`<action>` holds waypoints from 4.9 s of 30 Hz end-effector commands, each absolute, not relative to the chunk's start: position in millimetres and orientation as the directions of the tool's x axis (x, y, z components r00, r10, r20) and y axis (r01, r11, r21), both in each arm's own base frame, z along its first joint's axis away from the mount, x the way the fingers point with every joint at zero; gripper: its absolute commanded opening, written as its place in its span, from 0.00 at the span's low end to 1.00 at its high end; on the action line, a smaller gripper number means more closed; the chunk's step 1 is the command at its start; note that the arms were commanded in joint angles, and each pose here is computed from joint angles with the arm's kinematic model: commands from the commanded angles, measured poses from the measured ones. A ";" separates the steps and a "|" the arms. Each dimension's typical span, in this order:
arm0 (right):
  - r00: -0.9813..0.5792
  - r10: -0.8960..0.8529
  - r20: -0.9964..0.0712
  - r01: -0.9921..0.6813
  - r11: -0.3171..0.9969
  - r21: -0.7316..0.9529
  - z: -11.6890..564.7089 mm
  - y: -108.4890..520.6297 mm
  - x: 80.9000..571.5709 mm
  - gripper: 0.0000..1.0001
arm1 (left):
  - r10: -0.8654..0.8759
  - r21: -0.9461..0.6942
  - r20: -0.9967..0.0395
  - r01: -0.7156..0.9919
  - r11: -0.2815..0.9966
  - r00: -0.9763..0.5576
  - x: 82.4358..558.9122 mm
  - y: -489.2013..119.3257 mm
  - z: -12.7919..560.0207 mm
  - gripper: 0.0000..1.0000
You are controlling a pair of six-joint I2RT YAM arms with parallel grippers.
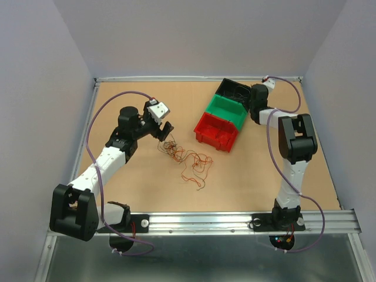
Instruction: Untangle the cables
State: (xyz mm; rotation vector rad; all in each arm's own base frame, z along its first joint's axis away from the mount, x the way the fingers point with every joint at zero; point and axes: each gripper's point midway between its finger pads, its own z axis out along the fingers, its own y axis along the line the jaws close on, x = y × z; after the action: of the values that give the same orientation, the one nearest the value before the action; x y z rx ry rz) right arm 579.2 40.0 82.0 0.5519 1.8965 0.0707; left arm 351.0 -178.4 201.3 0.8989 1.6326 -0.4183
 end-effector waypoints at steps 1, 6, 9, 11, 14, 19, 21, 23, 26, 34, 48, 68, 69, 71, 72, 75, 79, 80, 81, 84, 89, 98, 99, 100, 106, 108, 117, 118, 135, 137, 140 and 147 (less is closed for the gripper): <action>-0.187 0.451 -0.873 0.228 0.884 0.408 147.4 58.6 607.5 0.00 | 0.324 0.214 -0.946 0.754 0.621 0.001 350.4 -183.5 209.2 0.86; -0.271 0.458 -0.846 0.192 0.887 0.419 127.4 75.0 629.3 0.01 | 0.330 0.221 -0.944 0.752 0.621 0.005 351.1 -182.7 209.2 0.86; -0.314 0.461 -0.830 0.211 0.886 0.412 99.5 77.2 629.5 0.00 | 0.335 0.220 -0.942 0.757 0.616 0.001 351.1 -183.3 207.2 0.86; -0.331 0.459 -0.824 0.218 0.887 0.406 86.6 76.8 629.8 0.01 | 0.336 0.220 -0.942 0.758 0.614 0.001 351.0 -183.9 207.0 0.86; -0.359 0.452 -0.817 0.220 0.891 0.397 68.9 78.3 630.5 0.02 | 0.339 0.217 -0.941 0.760 0.612 -0.004 351.0 -184.4 205.1 0.86; -0.357 0.443 -0.822 0.190 0.896 0.401 80.3 82.0 630.8 0.21 | 0.346 0.219 -0.938 0.758 0.614 -0.009 353.0 -183.9 203.0 0.86; -0.342 0.434 -0.834 0.159 0.901 0.404 100.9 84.9 628.5 0.23 | 0.350 0.224 -0.937 0.759 0.611 -0.005 352.9 -184.0 202.7 0.86; -0.320 0.427 -0.846 0.146 0.904 0.402 122.1 83.4 622.3 0.31 | 0.359 0.230 -0.933 0.749 0.622 -0.012 354.9 -181.8 201.9 0.86; -0.298 0.421 -0.857 0.138 0.907 0.398 141.0 81.3 612.6 0.41 | 0.364 0.229 -0.931 0.747 0.625 -0.019 355.3 -180.8 201.0 0.86; -0.253 0.420 -0.871 0.092 0.907 0.411 180.5 82.9 580.1 0.69 | 0.372 0.226 -0.927 0.737 0.637 -0.037 358.0 -178.6 198.4 0.88; -0.329 0.364 -0.871 -0.324 0.823 0.466 184.1 166.4 384.6 0.84 | 0.496 0.269 -0.868 0.863 0.428 0.024 315.5 -205.4 169.2 0.95; -0.264 0.385 -0.884 -0.371 0.806 0.462 181.1 155.4 310.0 0.80 | 0.668 0.230 -0.744 0.925 0.303 -0.034 304.9 -256.6 92.1 0.72; -0.264 0.385 -0.884 -0.368 0.807 0.461 180.5 155.1 309.8 0.80 | 0.670 0.211 -0.741 0.931 0.296 -0.045 303.4 -257.5 87.6 0.70; -0.260 0.386 -0.885 -0.364 0.810 0.460 180.9 153.8 310.4 0.80 | 0.671 0.203 -0.740 0.935 0.291 -0.048 303.7 -259.8 86.7 0.70; -0.258 0.385 -0.886 -0.362 0.812 0.458 180.9 153.3 310.7 0.80 | 0.673 0.209 -0.738 0.931 0.298 -0.050 305.3 -258.7 87.5 0.70; -0.265 0.378 -0.887 -0.365 0.812 0.455 178.1 154.1 310.3 0.80 | 0.660 0.222 -0.750 0.922 0.318 -0.047 305.4 -257.1 93.0 0.70; -0.265 0.374 -0.888 -0.371 0.811 0.453 178.7 154.8 309.5 0.79 | 0.644 0.194 -0.764 0.937 0.290 -0.042 296.0 -260.5 97.3 0.71; -0.267 0.372 -0.889 -0.373 0.810 0.451 178.4 155.1 309.0 0.79 | 0.653 0.177 -0.756 0.943 0.283 -0.054 293.1 -259.7 93.9 0.70; -0.268 0.370 -0.890 -0.381 0.808 0.451 178.8 156.0 307.7 0.79 | 0.657 0.170 -0.751 0.946 0.277 -0.057 291.7 -260.4 92.0 0.71; -0.274 0.357 -0.893 -0.391 0.807 0.442 178.0 157.1 305.8 0.79 | 0.683 0.139 -0.726 0.957 0.256 -0.077 287.2 -260.3 80.0 0.65; -0.278 0.349 -0.895 -0.386 0.812 0.437 175.3 156.7 306.1 0.79 | 0.712 0.091 -0.694 0.968 0.235 -0.107 282.9 -260.2 67.9 0.48; -0.391 0.178 -0.903 -0.662 0.627 0.411 165.5 206.3 268.7 0.72 | 0.672 0.149 -0.735 0.945 0.292 -0.091 297.1 -255.3 88.2 0.00; -0.395 0.159 -0.905 -0.695 0.593 0.408 167.1 213.7 262.8 0.72 | 0.645 0.166 -0.760 0.936 0.309 -0.079 300.4 -253.2 101.5 0.00; -0.389 0.147 -0.909 -0.706 0.586 0.397 167.1 217.4 261.5 0.72 | 0.629 0.168 -0.773 0.931 0.325 -0.080 302.4 -249.5 106.5 0.00; -0.417 0.029 -0.909 -0.763 0.532 0.367 150.4 248.8 246.1 0.72 | 0.490 0.210 -0.870 0.868 0.450 -0.044 323.7 -220.4 158.4 0.00; -0.436 -0.042 -0.899 -0.773 0.529 0.350 138.3 262.3 241.2 0.73 | 0.468 0.224 -0.883 0.854 0.469 -0.025 324.8 -216.4 167.6 0.00; -0.447 -0.201 -0.872 -0.747 0.621 0.239 110.5 295.6 254.2 0.76 | 0.465 0.234 -0.885 0.831 0.504 -0.033 330.5 -209.8 168.0 0.00; -0.446 -0.201 -0.872 -0.741 0.629 0.234 109.4 296.8 257.8 0.76 | 0.465 0.232 -0.885 0.831 0.505 -0.036 330.7 -209.7 167.4 0.00; -0.462 -0.389 -0.797 -0.806 0.559 0.194 65.1 324.9 249.3 0.05 | 0.468 0.237 -0.883 0.833 0.500 -0.030 330.2 -209.3 167.2 0.25; -0.429 -0.361 -0.828 -0.834 0.509 0.211 85.6 329.5 240.3 0.00 | 0.469 0.239 -0.883 0.832 0.500 -0.028 330.2 -209.0 167.3 0.26; -0.377 -0.301 -0.876 -0.887 0.391 0.247 111.8 334.1 213.2 0.01 | 0.465 0.243 -0.885 0.834 0.495 -0.018 328.1 -209.4 169.5 0.31; -0.221 -0.016 -0.975 -0.898 0.393 0.197 239.0 319.1 205.6 0.01 | 0.420 0.281 -0.905 0.830 0.481 0.063 316.4 -209.6 189.5 0.44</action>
State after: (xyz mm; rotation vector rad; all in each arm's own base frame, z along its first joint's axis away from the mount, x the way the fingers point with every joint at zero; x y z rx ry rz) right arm 208.7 317.6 172.9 -0.9042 1.7531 0.9683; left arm 320.4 -206.6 155.8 1.1394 1.6972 -0.4340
